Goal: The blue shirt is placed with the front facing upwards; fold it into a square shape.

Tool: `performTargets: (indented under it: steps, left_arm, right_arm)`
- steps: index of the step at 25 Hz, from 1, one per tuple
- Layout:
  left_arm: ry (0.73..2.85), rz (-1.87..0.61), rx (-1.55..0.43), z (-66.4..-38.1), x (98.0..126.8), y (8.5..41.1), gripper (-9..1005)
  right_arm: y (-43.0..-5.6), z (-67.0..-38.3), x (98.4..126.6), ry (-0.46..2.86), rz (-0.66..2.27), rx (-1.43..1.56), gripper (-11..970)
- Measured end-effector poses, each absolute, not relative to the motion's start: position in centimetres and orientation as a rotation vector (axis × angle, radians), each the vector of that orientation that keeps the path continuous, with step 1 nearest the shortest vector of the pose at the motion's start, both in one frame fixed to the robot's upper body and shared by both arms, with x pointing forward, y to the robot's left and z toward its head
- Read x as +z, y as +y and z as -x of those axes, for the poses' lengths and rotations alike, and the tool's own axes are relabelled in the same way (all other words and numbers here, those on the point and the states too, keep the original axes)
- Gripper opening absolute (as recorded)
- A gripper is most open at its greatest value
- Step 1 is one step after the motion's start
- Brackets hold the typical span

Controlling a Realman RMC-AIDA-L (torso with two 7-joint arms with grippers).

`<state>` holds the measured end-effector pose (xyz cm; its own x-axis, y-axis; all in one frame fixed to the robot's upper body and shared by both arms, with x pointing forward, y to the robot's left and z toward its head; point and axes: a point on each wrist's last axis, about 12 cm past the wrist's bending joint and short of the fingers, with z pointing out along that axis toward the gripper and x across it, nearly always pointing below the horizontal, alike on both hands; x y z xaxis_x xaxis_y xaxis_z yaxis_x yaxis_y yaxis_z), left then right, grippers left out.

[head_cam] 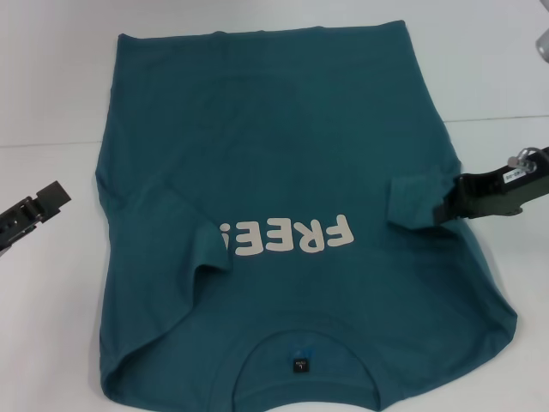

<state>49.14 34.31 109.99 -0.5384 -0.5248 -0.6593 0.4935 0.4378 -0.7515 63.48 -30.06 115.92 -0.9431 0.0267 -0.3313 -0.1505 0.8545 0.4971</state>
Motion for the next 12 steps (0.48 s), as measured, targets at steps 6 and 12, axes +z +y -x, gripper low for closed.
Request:
performTargets:
  steps: [6, 12]
  left_arm:
    - [1.705, 0.028, -1.294, -49.1, 110.0, 34.3, 872]
    - [1.706, 0.037, -1.289, -49.2, 109.9, 34.4, 871]
  right_arm:
    - [-29.3, -63.5, 115.3, 2.707, 0.107, 0.752, 1]
    - [-28.7, -63.5, 114.3, 2.709, 0.139, 0.763, 2]
